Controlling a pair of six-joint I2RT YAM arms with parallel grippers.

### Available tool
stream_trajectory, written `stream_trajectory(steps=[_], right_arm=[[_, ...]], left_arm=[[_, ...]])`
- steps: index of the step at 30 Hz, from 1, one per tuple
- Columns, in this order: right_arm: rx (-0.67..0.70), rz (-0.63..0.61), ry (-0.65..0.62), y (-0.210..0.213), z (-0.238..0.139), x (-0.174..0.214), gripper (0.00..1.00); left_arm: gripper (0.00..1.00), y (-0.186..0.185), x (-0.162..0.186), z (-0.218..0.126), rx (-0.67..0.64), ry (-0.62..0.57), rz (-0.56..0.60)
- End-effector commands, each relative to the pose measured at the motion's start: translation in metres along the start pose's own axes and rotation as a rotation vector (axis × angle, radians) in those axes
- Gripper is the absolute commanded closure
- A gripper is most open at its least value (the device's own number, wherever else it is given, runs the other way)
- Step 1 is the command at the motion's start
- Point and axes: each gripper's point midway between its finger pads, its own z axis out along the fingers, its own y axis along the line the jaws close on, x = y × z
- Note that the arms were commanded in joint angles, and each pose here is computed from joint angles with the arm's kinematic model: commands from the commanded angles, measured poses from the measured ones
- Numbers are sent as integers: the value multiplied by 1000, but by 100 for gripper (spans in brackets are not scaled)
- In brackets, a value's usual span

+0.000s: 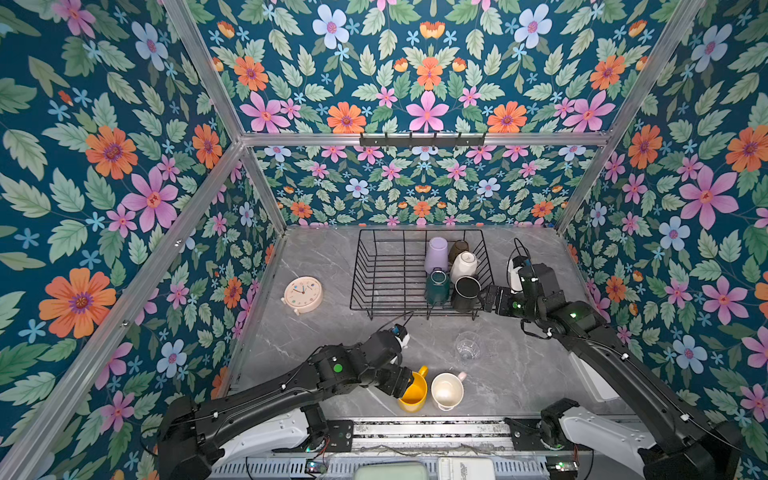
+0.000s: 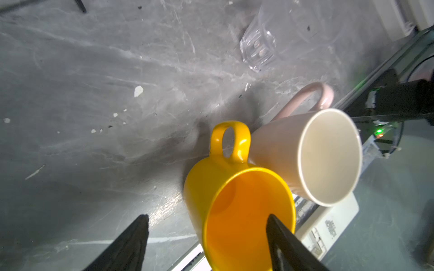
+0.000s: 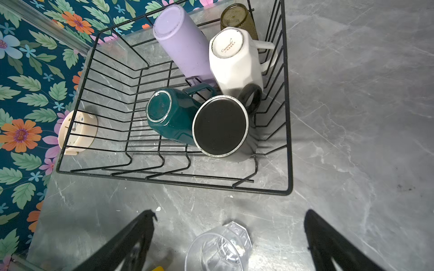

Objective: Load the cups into the dish rack
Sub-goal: 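Move the left gripper down to the yellow mug on the table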

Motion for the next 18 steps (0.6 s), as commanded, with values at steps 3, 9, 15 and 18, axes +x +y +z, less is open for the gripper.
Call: stream_trajectory(steps=[3,9,15,18], right_arm=[[0,7,-24,0,-4,-3,1],[-1,8,-28,-3,-7,0,1],[2,5,-32,-5,-8,3,1],[6,3,-29,-7,-7,6,1]], left_arm=[[25,5,2,6,-71,23,11],[33,5,-2,14,-96,39,19],[43,4,0,24,-110,78,31],[49,4,2,28,-117,95,39]])
